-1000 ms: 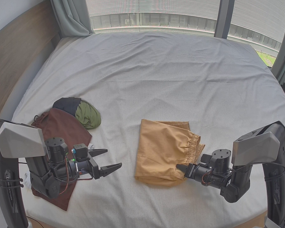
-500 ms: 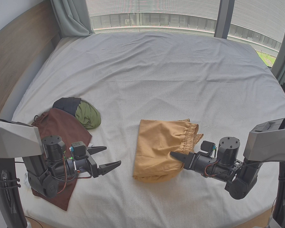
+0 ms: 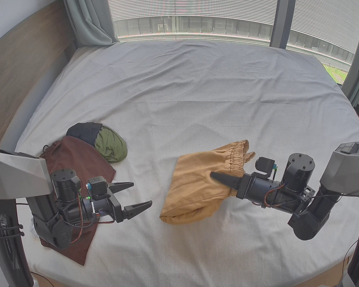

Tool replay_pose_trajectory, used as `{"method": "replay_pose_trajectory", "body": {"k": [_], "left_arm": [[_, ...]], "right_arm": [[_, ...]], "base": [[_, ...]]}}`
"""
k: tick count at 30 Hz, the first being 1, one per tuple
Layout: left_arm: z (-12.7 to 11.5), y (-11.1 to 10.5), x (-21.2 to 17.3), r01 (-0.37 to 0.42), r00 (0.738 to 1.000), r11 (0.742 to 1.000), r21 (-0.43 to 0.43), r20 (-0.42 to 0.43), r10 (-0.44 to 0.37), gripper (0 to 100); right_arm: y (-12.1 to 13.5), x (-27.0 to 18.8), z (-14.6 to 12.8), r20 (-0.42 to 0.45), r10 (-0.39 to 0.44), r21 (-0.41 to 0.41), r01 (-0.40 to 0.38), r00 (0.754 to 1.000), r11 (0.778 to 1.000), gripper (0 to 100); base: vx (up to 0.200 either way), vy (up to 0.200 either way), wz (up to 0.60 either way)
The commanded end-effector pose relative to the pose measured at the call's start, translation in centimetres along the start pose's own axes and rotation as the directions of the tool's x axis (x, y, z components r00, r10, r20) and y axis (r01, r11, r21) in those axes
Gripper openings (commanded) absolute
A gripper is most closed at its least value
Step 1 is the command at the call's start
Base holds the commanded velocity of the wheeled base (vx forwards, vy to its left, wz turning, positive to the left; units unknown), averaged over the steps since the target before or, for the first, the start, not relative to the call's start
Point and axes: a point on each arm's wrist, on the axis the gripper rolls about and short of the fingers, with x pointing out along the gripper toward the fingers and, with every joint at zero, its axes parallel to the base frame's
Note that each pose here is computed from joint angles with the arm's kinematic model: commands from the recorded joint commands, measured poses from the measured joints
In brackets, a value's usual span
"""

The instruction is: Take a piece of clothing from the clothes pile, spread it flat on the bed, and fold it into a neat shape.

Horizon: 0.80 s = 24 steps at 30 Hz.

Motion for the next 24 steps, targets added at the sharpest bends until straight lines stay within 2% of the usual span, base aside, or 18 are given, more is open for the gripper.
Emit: {"method": "replay_pose_trajectory", "body": {"k": [1, 8, 16, 24], "left_arm": [[0.1, 0.0, -0.1, -0.001, 1.0, 1.0, 0.002, 0.003, 0.001, 100], [0.2, 0.0, -0.1, -0.001, 1.0, 1.0, 0.003, 0.004, 0.001, 100], [0.6, -0.1, -0.2, 0.0, 1.0, 1.0, 0.012, 0.016, 0.0, 100], [0.6, -0.1, -0.2, -0.001, 1.0, 1.0, 0.012, 0.016, 0.001, 100]], "right_arm": [[0.3, 0.9, 1.9, 0.054, 0.051, -0.036, -0.049, 0.997, 0.998, 0], [0.0, 1.1, 3.6, 0.018, 0.165, -0.015, -0.164, 0.986, 0.986, 0], [-0.7, 2.3, 5.6, 0.046, 0.223, -0.007, -0.223, 0.974, 0.975, 0], [-3.5, 4.9, 7.4, 0.079, 0.268, -0.017, -0.268, 0.96, 0.963, 0]], "base": [[0.0, 0.0, 0.0], [0.0, 0.0, 0.0], [0.0, 0.0, 0.0], [0.0, 0.0, 0.0]]}}
